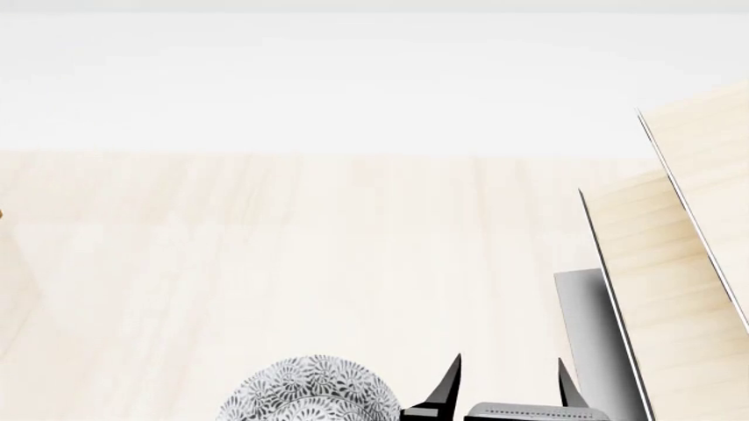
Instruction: Close the top drawer of the cabinet.
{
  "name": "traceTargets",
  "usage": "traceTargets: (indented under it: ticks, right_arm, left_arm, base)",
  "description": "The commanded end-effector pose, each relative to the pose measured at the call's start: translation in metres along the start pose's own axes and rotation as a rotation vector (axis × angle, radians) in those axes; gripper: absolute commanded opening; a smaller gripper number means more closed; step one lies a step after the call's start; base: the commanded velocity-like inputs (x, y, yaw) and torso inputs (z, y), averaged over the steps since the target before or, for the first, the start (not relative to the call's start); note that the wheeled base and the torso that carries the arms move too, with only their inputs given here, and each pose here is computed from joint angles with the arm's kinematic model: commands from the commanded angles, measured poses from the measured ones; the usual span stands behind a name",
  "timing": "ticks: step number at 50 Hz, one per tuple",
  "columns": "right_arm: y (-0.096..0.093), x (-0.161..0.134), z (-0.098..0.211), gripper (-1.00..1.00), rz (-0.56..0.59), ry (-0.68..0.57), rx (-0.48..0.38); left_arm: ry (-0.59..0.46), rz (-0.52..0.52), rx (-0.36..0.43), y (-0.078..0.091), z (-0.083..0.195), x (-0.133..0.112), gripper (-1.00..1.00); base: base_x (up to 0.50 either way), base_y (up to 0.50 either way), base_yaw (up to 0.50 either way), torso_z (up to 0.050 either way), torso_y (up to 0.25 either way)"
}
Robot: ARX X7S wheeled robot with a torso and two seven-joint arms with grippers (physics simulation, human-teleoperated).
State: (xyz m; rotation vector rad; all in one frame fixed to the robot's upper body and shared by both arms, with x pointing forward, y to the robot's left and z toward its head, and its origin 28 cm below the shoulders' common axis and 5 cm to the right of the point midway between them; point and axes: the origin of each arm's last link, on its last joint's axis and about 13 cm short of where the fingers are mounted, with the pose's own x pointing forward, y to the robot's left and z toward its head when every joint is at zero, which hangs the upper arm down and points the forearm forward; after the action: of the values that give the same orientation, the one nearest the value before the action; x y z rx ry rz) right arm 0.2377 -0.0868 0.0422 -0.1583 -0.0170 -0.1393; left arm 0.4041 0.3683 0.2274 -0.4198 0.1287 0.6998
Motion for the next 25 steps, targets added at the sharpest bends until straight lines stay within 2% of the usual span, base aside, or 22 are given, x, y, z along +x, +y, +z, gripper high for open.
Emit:
traceTargets:
  ticks: [1,8,12,16,25]
  right_arm:
    - [0.000,-0.002,-0.006,1.00,0.002,0.031,-0.004]
    - [0.000,-0.002,-0.006,1.00,0.001,0.033,-0.004]
    - [-0.001,-0.002,-0.006,1.00,0.000,0.034,-0.005]
    - [-0.001,-0.003,-0.005,1.00,-0.001,0.031,-0.005]
    - [-0.007,0.008,-0.001,1.00,-0.056,0.028,0.016]
  left_arm:
    - [-0.159,0.162,0.184,0.030,0.037,0.006,1.00]
    - [-0.169,0.191,0.176,0.036,0.043,0.007,1.00]
    - [-0.172,0.215,0.144,0.050,0.049,0.009,1.00]
    - [-0.173,0.230,0.135,0.056,0.050,0.010,1.00]
    - [-0.174,0.233,0.130,0.057,0.050,0.010,1.00]
  base:
    - [0.00,0.00,0.00,0.000,0.000]
    - [0.00,0.00,0.00,0.000,0.000]
    - [0.00,0.01,0.01,0.000,0.000]
    - [0.01,0.01,0.01,0.000,0.000]
    - [0.01,0.01,0.01,0.000,0.000]
